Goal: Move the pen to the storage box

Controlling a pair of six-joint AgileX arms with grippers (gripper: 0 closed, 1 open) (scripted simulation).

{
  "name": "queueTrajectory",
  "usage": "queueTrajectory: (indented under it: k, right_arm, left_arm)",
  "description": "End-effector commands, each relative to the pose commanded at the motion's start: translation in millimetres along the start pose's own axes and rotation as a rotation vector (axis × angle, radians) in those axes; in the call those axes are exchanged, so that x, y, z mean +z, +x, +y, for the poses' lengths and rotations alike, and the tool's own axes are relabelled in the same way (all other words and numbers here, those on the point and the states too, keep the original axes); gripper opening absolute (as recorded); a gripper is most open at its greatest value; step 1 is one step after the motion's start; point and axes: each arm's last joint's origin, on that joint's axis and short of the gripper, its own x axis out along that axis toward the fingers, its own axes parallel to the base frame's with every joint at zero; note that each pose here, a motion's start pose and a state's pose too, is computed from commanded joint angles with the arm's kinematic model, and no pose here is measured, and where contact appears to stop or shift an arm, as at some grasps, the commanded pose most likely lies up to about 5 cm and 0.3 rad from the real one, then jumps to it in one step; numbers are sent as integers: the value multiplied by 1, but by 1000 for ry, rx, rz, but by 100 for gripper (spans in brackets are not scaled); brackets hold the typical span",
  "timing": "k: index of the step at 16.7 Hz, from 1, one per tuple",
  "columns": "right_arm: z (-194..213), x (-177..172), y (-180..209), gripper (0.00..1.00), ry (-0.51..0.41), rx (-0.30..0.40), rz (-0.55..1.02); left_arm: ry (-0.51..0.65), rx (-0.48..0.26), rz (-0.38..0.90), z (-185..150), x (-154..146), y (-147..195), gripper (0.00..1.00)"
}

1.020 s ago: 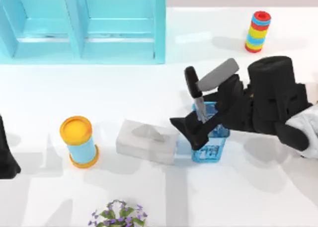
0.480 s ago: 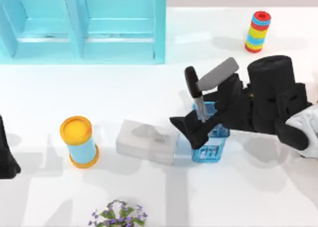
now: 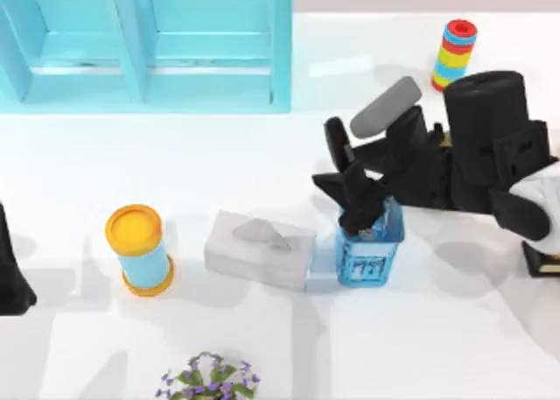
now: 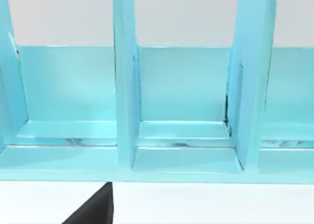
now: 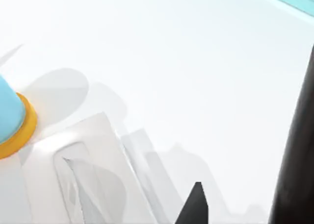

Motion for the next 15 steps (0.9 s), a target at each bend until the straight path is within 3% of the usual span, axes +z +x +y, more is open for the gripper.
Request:
queueTrajectory:
  k: [3,6,11,15]
  right_arm:
    - [-19,44,-30,0,-56,37,-58]
    - [-49,66,-83,0,-35,21,-43]
    - [-64,65,-158,0,30,-30,14]
    - [-62,57,-177,0,50,-45,39]
  left_arm:
    - [0,0,0,0,0,0,100]
    - [0,0,0,0,0,0,100]
    - [0,0,0,0,0,0,100]
    - [0,0,0,0,0,0,100]
